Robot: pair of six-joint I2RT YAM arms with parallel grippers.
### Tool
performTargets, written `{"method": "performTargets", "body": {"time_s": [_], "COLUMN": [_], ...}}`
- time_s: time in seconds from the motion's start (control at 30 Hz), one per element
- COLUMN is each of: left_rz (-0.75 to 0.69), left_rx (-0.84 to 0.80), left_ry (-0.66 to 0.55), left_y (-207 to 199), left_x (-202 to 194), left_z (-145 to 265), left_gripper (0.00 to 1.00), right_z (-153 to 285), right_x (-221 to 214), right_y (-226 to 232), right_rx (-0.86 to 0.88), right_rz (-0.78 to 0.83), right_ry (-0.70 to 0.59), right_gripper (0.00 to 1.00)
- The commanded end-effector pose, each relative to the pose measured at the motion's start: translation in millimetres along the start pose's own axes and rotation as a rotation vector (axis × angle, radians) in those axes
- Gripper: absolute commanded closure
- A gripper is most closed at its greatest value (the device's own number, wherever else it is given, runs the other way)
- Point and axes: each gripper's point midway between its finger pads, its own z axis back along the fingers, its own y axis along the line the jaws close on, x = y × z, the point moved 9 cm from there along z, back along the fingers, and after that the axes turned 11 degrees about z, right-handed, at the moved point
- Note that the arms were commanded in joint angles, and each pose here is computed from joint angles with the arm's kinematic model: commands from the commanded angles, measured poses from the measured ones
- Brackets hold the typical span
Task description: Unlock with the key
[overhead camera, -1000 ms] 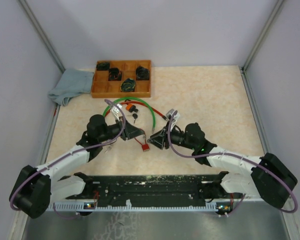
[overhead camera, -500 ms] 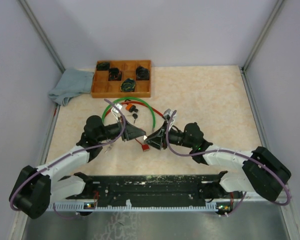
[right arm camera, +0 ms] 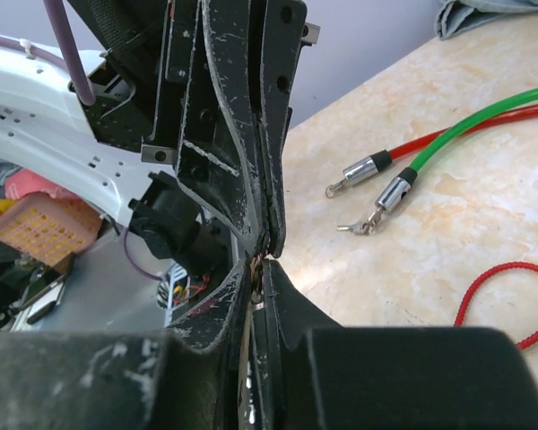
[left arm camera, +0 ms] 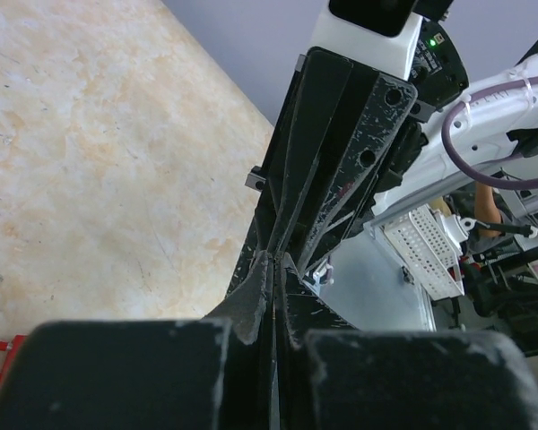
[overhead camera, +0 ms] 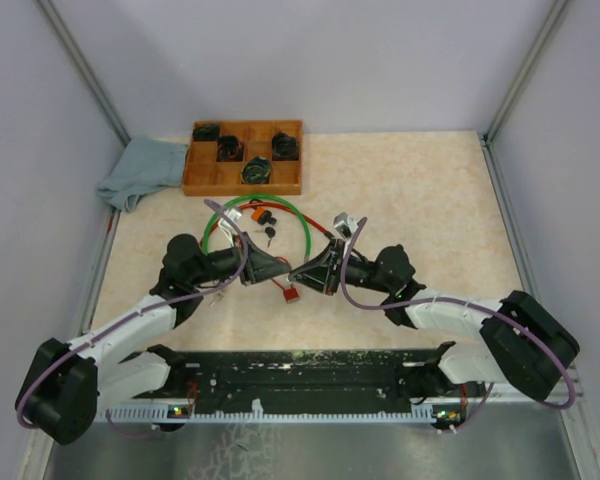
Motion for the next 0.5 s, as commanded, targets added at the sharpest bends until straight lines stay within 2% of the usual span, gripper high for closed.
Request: {"method": "performTargets", "body": {"time_s": [0.0, 0.1, 0.3, 0.47], "left_rz": [-0.03, -0.028, -0.008, 0.011], "left_rx": [-0.032, -0.027, -0.014, -0.024], "left_ry": [-0.008, -0.02, -0.042, -0.042], "left_y": [-5.2, -5.5, -4.4, -2.7], "left_x": [-1.7, -2.2, -2.8, -5.1], "left_z": [2.6, 3.5, 4.2, 4.6], "left_gripper": [1.0, 1.0, 0.88, 0.84], "right_z": [-2.1, -1.6, -1.1, -1.2], "right_x": [12.5, 11.7, 13.9, 16.2], "right_y": [6.2, 6.2, 6.7, 7.5], "right_rx": [0.072, 0.075, 0.066, 0.064], "right_rz": [0.035, 0.035, 0.038, 0.033], "right_ry": [-0.072, -0.07, -0.079, -0.09], "right_gripper": [0.93, 1.0, 1.0, 1.0]}}
